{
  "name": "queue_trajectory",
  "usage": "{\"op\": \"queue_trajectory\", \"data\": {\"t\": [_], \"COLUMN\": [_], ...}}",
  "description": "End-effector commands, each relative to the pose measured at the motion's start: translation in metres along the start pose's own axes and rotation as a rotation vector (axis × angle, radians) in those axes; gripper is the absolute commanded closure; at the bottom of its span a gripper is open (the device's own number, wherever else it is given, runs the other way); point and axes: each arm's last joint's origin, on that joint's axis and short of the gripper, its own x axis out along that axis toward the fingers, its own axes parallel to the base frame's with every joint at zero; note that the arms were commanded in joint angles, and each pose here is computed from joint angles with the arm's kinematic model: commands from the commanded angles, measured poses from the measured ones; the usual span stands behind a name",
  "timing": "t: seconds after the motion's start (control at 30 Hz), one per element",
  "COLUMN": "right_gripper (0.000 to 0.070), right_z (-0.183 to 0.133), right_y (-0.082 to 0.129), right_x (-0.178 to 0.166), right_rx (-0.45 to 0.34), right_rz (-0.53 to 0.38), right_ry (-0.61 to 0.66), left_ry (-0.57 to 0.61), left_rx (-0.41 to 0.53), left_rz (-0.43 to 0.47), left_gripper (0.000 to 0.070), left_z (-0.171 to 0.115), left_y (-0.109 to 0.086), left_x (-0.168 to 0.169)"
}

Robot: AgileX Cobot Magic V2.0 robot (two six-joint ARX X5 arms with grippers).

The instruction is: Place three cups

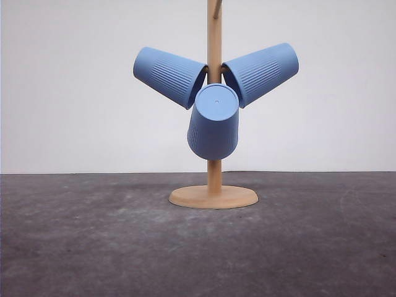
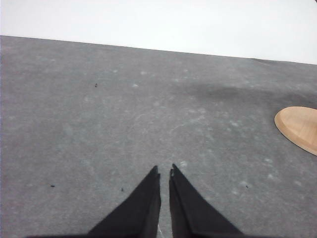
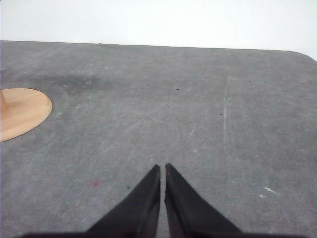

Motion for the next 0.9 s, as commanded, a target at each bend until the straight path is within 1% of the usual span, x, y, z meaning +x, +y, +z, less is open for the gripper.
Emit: {"op": "queue_trajectory", "data": {"t": [0.0,0.87], "right_gripper": [0.0683,0.0684], "right_z": [0.0,0.0], "right_y": [-0.0001,-0.0001], "right_x": [0.0002,0.0002], "right_rx": [0.01,0.01], "right_rz": [-0.001,-0.001], "right_ry": [-0.01,-0.01], "left_ry": [-0.003,-0.003], "left_rx": [0.003,0.003], "left_rz": [0.001,0.001], "left_gripper": [0.0688,0.0688], "left_z": [-0.0026,-0.0026], "left_y": [0.0003,0.0003], "left_x": [0.0013,0.0013]}}
